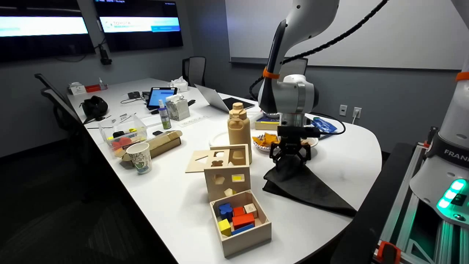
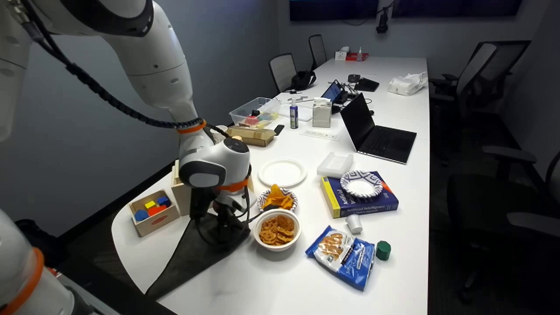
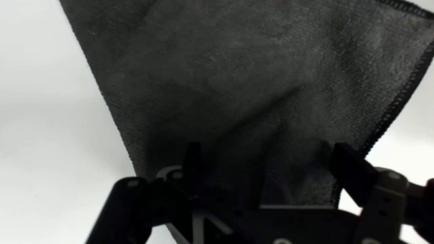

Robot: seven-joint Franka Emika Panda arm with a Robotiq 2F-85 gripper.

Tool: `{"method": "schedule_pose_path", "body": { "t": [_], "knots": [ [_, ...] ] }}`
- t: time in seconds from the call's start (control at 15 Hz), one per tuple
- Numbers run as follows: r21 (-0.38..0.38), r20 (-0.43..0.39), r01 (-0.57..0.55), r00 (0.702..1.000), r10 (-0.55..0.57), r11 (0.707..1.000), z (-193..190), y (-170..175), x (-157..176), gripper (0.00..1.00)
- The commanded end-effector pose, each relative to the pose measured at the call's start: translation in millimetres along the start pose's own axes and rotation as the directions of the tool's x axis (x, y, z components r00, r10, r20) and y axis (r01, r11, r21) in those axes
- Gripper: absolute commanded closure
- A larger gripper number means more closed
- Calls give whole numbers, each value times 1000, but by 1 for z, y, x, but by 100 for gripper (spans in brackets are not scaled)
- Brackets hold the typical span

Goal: Use the black towel to clean the table

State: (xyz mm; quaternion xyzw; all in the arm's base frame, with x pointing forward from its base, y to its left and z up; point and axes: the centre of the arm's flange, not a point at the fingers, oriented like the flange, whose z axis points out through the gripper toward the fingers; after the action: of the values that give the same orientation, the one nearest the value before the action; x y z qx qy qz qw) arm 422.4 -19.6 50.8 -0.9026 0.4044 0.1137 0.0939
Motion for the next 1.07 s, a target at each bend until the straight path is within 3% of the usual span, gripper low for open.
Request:
{"method": "schedule_pose_path", "body": {
  "t": [0.0,0.53,0.6,1.0],
  "knots": [
    [-13,-19,-53,998,53,999,14,-7,13,34],
    [4,-92,-17,996,17,1000,-14,-24,-33,96],
    [0,-92,-10,996,9,1000,-15,-27,-37,100],
    [-4,-70,82,994,-82,997,-10,-55,-61,99]
  ]
}}
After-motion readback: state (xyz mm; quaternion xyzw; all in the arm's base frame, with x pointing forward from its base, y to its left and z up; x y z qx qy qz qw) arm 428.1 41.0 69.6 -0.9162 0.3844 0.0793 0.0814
